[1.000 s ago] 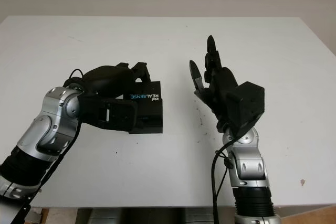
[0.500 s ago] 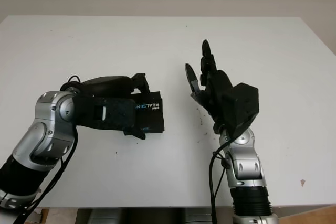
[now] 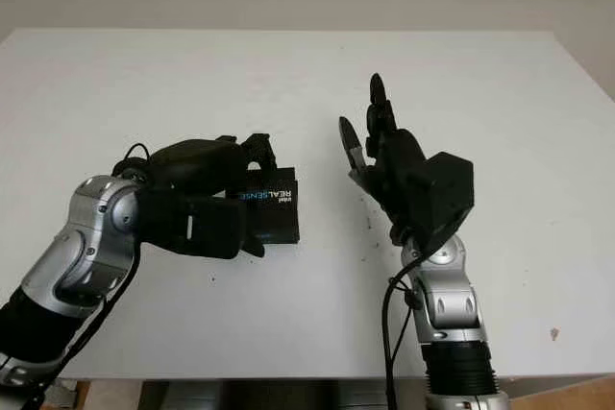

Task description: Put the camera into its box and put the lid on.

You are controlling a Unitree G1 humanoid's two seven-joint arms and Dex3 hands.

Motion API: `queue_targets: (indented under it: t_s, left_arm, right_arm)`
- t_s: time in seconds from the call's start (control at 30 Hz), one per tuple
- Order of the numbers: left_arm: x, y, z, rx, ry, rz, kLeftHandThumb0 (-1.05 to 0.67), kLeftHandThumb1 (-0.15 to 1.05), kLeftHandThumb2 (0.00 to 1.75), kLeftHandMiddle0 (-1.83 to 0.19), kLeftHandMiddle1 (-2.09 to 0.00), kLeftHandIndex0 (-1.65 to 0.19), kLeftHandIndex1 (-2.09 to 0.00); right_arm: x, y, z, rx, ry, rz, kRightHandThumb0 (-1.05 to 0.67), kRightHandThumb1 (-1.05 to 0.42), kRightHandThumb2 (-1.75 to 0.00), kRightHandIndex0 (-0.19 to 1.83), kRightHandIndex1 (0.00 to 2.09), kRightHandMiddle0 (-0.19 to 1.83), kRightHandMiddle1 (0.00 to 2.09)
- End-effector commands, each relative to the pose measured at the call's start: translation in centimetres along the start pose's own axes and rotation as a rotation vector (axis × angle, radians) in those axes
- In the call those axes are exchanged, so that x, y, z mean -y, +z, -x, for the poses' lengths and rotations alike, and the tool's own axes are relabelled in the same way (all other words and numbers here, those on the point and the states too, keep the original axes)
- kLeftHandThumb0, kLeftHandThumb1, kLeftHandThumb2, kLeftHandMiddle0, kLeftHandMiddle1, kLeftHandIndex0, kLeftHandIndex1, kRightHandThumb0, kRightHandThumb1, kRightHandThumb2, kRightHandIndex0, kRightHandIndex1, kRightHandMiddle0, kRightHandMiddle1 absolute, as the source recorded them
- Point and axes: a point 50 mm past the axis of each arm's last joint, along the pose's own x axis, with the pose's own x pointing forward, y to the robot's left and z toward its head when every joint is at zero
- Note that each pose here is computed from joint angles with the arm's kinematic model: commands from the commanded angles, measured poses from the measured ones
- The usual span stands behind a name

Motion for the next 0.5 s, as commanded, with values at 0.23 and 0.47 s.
queue_targets:
  t_s: [0.23, 0.47]
  left_arm:
    - [2.0, -0.4, -0.5, 0.042, 0.032, -0.197, -0.21, 1.05, 0.11, -0.57, -2.09, 0.08, -1.88]
    - [2.3, -0.3, -0.6, 0.047, 0.036, -0.126, -0.23, 1.05, 0.14, -0.58, -2.09, 0.13, -2.08]
  right_arm:
    - [0.1, 0.4, 0.1, 0.014, -0.005, -0.018, -0.79, -1.05, -0.51, -0.19, 0.00, -0.19, 0.00]
    - [0.1, 0.4, 0.1, 0.006, -0.005, -0.008, -0.79, -1.05, -0.51, -0.19, 0.00, -0.19, 0.00]
